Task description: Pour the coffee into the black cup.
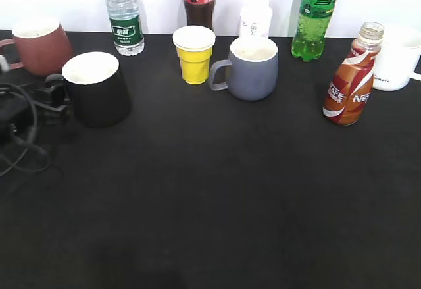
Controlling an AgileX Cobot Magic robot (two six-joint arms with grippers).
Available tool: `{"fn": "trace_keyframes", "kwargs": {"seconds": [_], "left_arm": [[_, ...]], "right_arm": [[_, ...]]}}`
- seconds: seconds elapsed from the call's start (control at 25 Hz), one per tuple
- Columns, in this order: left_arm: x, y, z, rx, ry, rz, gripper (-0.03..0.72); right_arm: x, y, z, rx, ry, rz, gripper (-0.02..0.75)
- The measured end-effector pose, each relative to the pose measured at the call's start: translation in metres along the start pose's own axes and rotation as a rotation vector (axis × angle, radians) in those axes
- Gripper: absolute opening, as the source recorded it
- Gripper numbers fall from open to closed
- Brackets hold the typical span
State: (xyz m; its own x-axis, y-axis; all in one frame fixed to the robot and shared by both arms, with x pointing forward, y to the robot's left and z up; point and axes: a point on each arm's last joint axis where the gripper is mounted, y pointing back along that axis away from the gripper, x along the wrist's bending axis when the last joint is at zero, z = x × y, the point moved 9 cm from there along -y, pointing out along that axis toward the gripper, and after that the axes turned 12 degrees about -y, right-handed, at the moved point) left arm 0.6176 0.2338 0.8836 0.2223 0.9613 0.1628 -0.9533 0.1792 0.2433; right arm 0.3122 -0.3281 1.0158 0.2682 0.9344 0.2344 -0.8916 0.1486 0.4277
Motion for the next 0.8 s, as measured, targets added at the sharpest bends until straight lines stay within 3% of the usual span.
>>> {"fn": "trace_keyframes", "kwargs": {"seconds": [0.2, 0.24, 0.32, 0.36, 0.52, 0.64, 0.8], "left_arm": [[0.007, -0.044, -0.004, -0.072, -0.021, -0.004, 0.379], [0.006, -0.054, -0.002, -0.105, -0.033, -0.02, 0.327], [0.002, -0.061, 0.001, -0.142, -0.045, -0.04, 0.116], [0.001, -0.061, 0.002, -0.148, -0.041, -0.049, 0.066], [-0.004, -0.044, -0.001, -0.151, -0.021, -0.064, 0.064], [-0.022, -0.016, 0.006, -0.121, -0.062, -0.166, 0.063], [-0.048, 0.011, 0.061, -0.27, -0.094, -0.333, 0.063]], "right_arm": [[0.0, 0.0, 0.0, 0.0, 0.0, 0.0, 0.555], [0.0, 0.0, 0.0, 0.0, 0.0, 0.0, 0.555], [0.0, 0.0, 0.0, 0.0, 0.0, 0.0, 0.555], [0.0, 0.0, 0.0, 0.0, 0.0, 0.0, 0.555], [0.0, 0.0, 0.0, 0.0, 0.0, 0.0, 0.555], [0.0, 0.0, 0.0, 0.0, 0.0, 0.0, 0.555], [0.0, 0.0, 0.0, 0.0, 0.0, 0.0, 0.555]]}}
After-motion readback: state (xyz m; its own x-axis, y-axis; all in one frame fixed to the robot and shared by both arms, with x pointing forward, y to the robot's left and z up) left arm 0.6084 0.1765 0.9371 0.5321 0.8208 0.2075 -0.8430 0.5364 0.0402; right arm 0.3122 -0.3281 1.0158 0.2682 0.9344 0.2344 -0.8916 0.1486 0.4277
